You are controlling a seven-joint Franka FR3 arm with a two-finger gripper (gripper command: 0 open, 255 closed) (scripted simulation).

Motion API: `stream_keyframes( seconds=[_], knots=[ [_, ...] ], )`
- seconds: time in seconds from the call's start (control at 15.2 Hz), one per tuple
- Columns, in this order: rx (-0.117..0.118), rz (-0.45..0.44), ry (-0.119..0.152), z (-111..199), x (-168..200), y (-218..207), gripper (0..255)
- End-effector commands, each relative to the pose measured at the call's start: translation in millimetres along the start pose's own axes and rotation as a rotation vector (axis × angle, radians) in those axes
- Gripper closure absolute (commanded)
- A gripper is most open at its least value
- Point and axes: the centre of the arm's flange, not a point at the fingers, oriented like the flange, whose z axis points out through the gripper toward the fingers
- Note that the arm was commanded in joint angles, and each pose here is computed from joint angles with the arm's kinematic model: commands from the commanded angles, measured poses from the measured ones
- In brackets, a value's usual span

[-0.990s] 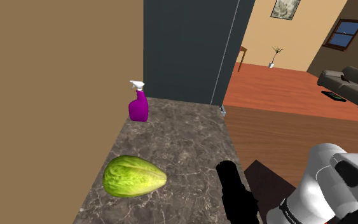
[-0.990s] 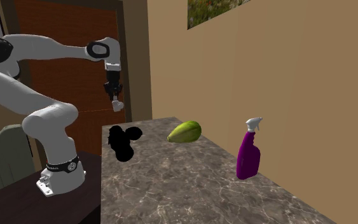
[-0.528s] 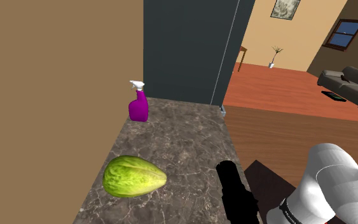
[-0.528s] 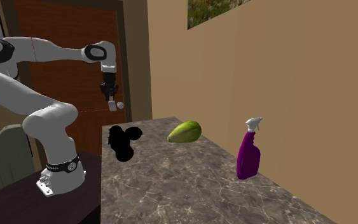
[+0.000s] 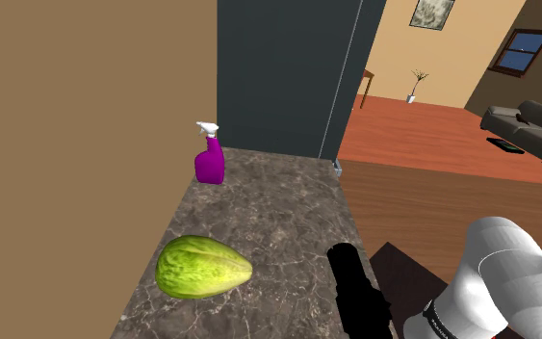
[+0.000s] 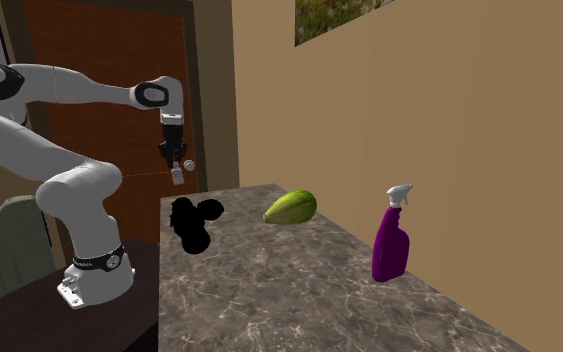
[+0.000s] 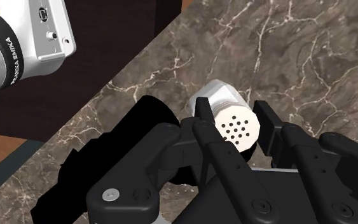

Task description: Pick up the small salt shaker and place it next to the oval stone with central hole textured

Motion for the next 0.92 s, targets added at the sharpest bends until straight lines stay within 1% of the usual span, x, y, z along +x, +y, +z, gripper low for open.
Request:
stream_keyframes(
  seconds=[0.0,0.86],
  knots=[
    [0.0,0.0,0.0,10,0,-1,255],
    [0.0,0.0,0.0,78,0,-8,255]
  ],
)
